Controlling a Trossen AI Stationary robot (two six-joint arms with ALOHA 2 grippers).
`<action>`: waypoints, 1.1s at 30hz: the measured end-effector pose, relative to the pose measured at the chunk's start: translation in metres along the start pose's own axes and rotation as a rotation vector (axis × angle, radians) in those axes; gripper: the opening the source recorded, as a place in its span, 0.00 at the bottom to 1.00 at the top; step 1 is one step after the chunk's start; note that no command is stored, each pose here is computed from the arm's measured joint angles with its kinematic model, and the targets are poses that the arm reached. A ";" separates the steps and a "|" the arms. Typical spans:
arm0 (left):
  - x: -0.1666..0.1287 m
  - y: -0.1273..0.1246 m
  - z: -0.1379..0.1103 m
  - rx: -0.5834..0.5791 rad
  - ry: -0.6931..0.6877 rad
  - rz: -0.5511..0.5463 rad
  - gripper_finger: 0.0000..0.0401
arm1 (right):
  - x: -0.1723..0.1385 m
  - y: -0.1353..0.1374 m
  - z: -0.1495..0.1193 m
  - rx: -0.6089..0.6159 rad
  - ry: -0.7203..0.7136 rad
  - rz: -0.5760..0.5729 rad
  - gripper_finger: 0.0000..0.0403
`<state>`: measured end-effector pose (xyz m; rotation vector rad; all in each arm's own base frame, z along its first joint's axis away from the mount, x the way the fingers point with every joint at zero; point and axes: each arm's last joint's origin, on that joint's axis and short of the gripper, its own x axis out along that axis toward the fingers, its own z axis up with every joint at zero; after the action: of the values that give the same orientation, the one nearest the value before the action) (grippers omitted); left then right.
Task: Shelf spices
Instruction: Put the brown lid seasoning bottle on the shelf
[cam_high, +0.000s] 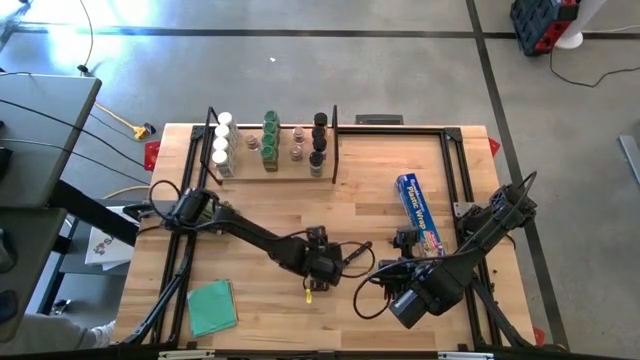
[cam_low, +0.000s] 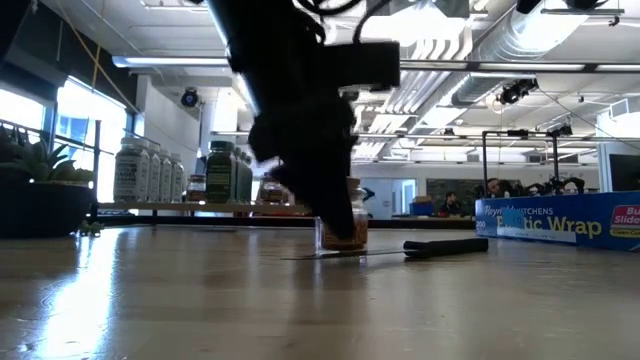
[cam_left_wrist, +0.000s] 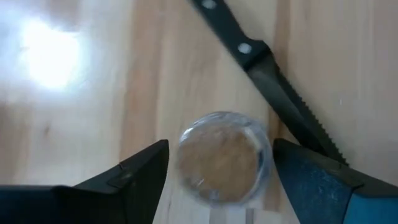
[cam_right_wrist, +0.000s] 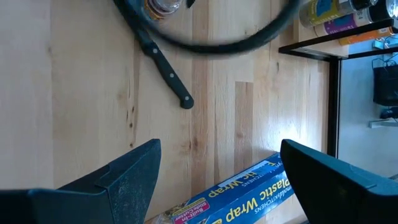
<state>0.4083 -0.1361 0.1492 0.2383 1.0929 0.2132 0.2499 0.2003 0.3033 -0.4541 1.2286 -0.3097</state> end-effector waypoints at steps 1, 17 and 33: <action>-0.005 0.002 0.001 -0.033 -0.003 0.007 0.71 | 0.000 0.000 0.000 0.000 0.000 0.000 0.81; -0.026 0.012 0.005 -0.977 0.018 -0.057 0.71 | 0.000 0.000 0.000 0.002 -0.003 0.002 0.81; -0.006 0.004 0.002 -0.996 -0.003 -0.002 0.48 | 0.000 0.000 0.000 0.003 -0.003 0.003 0.81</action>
<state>0.4071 -0.1343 0.1561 -0.6523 0.8707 0.7196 0.2503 0.2006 0.3033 -0.4505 1.2254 -0.3084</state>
